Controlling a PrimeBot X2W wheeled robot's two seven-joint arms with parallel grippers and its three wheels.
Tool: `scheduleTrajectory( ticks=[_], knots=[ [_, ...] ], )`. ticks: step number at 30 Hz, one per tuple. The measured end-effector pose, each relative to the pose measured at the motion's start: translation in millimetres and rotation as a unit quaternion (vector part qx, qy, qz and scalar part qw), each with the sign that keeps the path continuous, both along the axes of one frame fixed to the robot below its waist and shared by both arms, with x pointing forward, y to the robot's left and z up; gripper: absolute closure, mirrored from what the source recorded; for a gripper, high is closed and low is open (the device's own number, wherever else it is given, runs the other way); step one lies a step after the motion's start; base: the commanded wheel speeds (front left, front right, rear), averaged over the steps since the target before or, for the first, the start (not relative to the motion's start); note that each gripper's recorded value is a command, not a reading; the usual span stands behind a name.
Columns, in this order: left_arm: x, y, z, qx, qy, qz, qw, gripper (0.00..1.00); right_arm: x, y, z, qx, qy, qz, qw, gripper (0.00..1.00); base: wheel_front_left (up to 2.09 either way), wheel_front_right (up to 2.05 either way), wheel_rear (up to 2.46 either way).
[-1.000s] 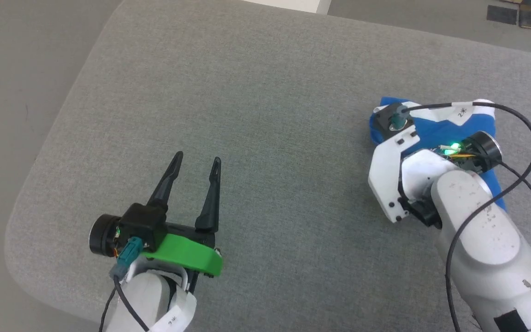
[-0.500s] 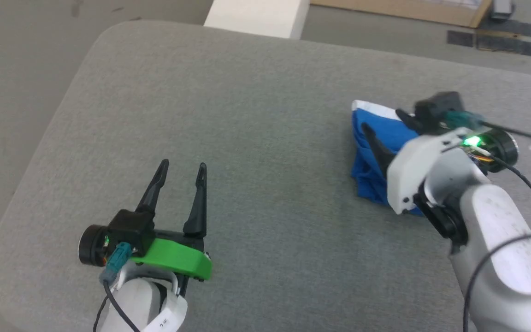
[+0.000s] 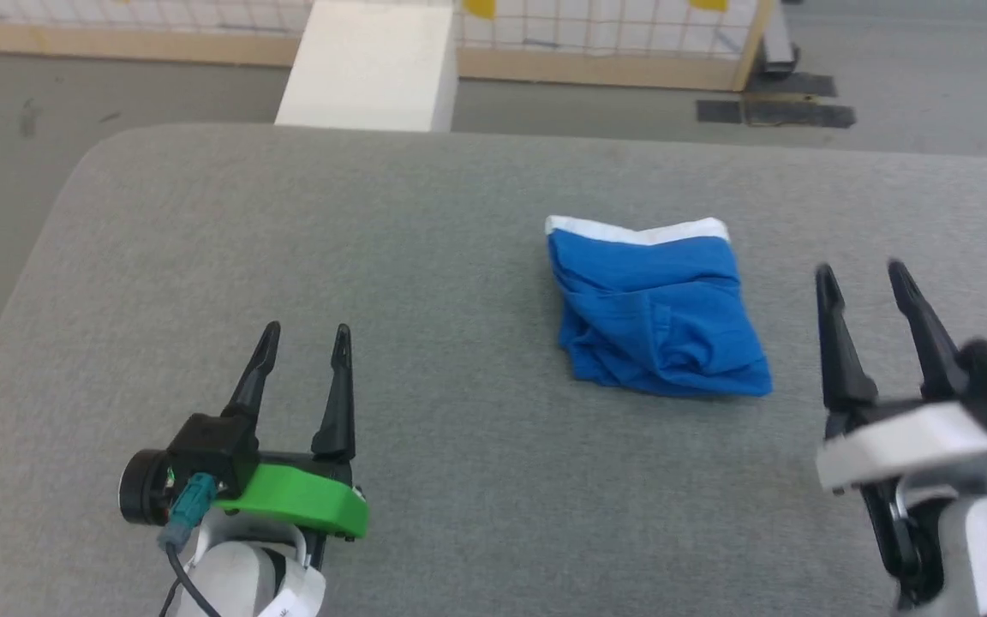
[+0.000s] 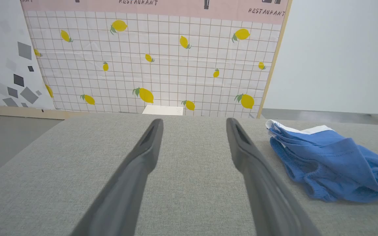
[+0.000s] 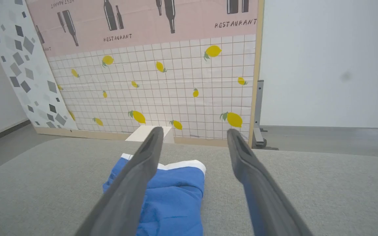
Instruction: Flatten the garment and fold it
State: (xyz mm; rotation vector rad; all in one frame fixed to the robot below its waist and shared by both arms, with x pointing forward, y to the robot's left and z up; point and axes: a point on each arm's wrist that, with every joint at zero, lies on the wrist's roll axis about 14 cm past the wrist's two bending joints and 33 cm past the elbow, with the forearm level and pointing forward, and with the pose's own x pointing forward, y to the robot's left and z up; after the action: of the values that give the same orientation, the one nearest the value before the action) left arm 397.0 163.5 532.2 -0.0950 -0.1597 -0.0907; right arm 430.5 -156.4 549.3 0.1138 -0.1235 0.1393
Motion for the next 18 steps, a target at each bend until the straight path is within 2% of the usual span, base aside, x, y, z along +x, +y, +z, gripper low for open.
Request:
scheduleTrajectory(
  ticks=[10, 18],
  knots=[
    [-7, -13, 5, -0.004, -0.006, -0.019, 1.0, 0.0, -50, -33, -25, -0.008, 0.005, -0.05, 0.999, 0.0, 0.0, 0.0, 0.0],
    [-14, -14, 5, -0.005, -0.007, -0.02, 1.0, 0.0, -68, -35, -35, -0.021, 0.015, -0.053, 0.998, 0.0, 0.0, 0.0, 0.0]
  ],
)
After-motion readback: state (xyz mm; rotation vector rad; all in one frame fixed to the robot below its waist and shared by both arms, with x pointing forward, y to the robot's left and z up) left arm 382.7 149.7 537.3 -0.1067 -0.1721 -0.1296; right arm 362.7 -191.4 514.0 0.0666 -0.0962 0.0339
